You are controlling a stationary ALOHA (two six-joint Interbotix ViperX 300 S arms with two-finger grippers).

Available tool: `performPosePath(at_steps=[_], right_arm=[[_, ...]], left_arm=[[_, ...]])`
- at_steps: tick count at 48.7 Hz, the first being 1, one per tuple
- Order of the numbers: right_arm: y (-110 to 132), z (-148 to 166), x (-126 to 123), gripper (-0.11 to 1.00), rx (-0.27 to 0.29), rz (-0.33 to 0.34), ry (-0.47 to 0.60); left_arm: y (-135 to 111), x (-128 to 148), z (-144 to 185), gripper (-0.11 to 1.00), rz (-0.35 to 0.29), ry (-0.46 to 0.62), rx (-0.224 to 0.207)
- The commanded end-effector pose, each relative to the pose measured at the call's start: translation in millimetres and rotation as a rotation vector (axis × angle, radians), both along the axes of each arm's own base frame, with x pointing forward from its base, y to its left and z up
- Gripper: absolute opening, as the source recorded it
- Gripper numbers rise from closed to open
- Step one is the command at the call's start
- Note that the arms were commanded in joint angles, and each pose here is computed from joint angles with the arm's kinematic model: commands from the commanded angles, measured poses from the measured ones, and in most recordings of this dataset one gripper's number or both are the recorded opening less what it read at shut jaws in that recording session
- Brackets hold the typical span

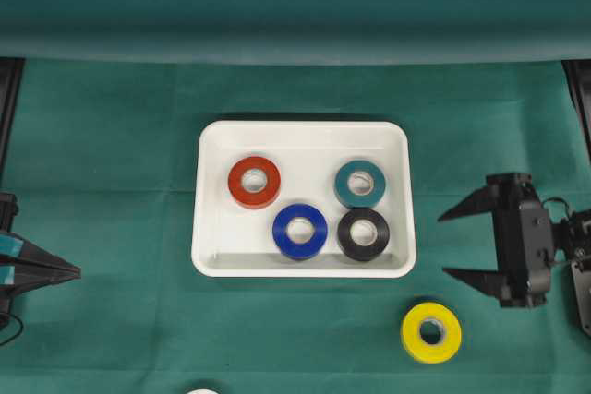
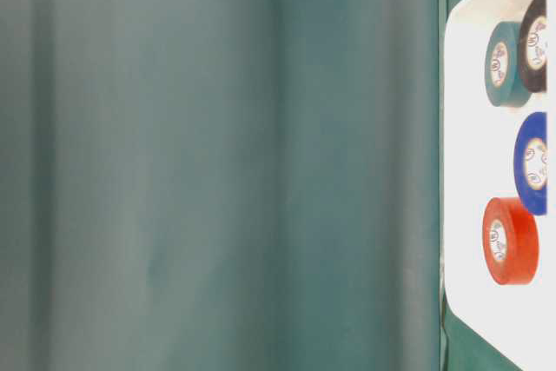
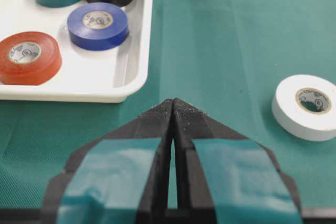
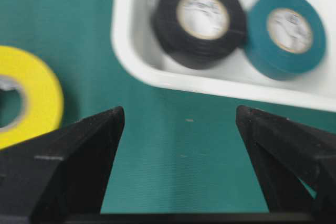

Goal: Put the tape into the white case with the right arm.
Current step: 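Withdraw the open right gripper to the right of the tray, then lower the right gripper onto the yellow tape roll and grasp it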

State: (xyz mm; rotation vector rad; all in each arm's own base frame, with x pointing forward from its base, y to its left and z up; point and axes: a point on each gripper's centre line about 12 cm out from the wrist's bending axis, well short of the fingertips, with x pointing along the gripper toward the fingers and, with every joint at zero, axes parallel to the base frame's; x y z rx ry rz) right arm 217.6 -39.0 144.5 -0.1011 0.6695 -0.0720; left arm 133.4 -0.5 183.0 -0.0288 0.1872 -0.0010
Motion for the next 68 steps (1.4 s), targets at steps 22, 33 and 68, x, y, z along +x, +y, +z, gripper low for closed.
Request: performPosePath(at_steps=[22,33,68], right_arm=[[53.2,5.3,-20.9,0.62,0.002,0.242,-0.074],[61.7,1.1,-26.3,0.62,0.004,0.287,-0.064],[84.2,-2.6,-15.9,0.62,0.016,0.394,-0.023]], left_arm=[[0.4,1.4,2.9,0.00,0.003,-0.003,-0.002],[0.2,1.3,3.1,0.00,0.002,-0.005,-0.002],[0.6,1.2,3.3,0.00,0.005,-0.006,-0.002]])
